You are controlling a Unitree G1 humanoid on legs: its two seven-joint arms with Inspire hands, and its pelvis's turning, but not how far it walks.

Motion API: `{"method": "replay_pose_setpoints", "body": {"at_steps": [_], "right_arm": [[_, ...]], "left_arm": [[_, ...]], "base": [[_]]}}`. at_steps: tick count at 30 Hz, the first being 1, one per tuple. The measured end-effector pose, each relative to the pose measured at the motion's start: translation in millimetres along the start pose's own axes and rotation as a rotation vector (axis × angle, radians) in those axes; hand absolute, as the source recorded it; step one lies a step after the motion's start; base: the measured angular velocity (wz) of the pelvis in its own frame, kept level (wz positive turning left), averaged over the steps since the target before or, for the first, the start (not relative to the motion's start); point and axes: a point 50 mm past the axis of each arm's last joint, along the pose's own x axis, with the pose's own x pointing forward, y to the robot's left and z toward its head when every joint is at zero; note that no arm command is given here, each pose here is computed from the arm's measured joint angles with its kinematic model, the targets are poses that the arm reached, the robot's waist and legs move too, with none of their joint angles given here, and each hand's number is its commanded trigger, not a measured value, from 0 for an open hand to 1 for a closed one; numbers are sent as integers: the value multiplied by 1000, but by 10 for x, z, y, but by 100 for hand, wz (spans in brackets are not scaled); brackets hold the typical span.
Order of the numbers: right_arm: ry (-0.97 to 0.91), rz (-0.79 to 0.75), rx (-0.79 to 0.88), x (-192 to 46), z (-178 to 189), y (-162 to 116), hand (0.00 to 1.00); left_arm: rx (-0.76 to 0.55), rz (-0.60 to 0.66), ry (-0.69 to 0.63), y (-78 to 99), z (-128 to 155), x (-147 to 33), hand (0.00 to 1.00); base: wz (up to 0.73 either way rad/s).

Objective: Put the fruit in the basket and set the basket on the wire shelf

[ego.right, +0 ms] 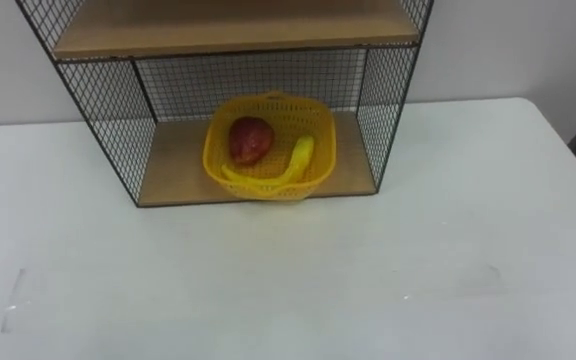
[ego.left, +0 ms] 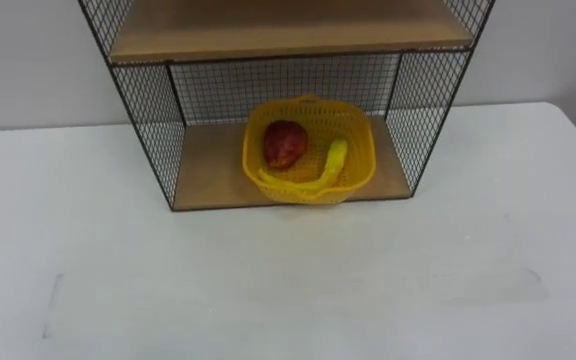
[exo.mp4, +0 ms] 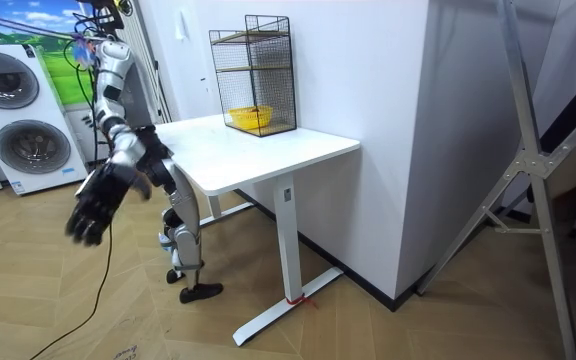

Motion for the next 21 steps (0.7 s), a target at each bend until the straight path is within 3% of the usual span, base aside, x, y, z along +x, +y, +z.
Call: {"method": "replay_pose_setpoints", "body": {"at_steps": [2,3,5,7,9,13,15,18,21], "right_arm": [[68,-81,-59,42,-234,-267,0],[109,-127,-126,46,-399,-455,0],[175,-190,-221,-8,-658,-703,0],[240,-225,-338,-121,-919,-884,0],[337,-209,-503,-270,-1195,-1007,0],[406,5,-836,-457,-1468,-927,0],[364,232,-1101,-575,-1596,-725,0],[305,477,-1345,-719,-1716,-453,0],[253,628,-1486,-817,-1782,-294,0]], "left_arm": [[81,89,78,306,-268,49,0],[181,123,124,521,-470,37,0],[317,143,211,785,-746,-34,0],[473,116,288,977,-980,-138,0],[724,-11,344,1122,-1211,-275,0],[1070,-292,393,1149,-1426,-428,0],[1285,-491,387,1055,-1572,-572,0],[1477,-714,383,904,-1751,-780,0],[1575,-851,373,781,-1869,-946,0]], "base": [[-4],[0],[-2],[7],[18],[1],[0],[-4],[-2]]}}
